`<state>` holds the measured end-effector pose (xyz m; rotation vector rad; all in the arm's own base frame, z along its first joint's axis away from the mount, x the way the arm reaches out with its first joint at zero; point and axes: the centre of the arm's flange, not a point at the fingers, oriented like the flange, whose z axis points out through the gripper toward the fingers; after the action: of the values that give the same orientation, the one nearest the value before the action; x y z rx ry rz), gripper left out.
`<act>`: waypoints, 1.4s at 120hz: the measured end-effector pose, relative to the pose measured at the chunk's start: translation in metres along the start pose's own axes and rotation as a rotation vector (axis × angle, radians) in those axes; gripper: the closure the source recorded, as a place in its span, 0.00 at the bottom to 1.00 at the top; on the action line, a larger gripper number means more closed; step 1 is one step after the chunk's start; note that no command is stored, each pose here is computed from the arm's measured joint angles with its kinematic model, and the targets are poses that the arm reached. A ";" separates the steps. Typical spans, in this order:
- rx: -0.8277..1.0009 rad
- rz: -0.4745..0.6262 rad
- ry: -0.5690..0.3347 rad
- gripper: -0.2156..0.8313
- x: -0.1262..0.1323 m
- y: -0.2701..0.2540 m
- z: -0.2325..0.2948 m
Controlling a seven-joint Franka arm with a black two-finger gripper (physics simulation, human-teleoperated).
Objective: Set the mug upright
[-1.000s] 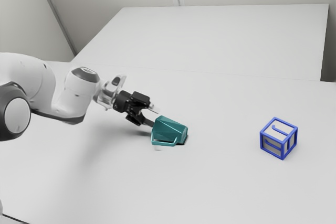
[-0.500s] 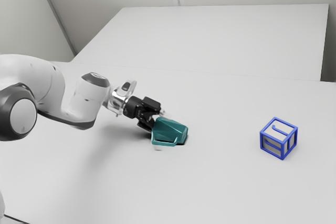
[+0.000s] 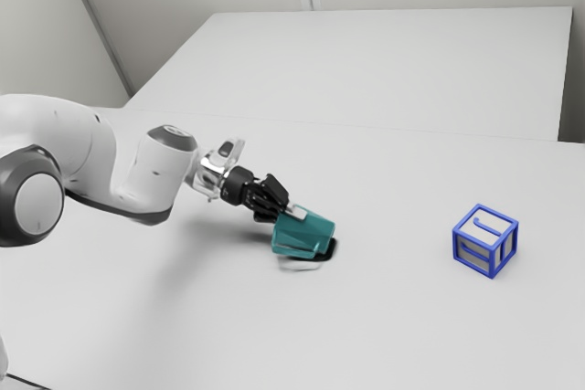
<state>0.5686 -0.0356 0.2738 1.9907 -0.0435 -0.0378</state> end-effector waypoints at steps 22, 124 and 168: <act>0.020 0.062 0.019 0.94 0.009 0.035 -0.013; 1.079 0.283 -0.267 0.95 0.078 0.075 -0.041; 1.086 0.180 -0.208 0.40 0.077 0.071 -0.038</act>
<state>0.6461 -0.0334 0.3533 3.0482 -0.4606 -0.1248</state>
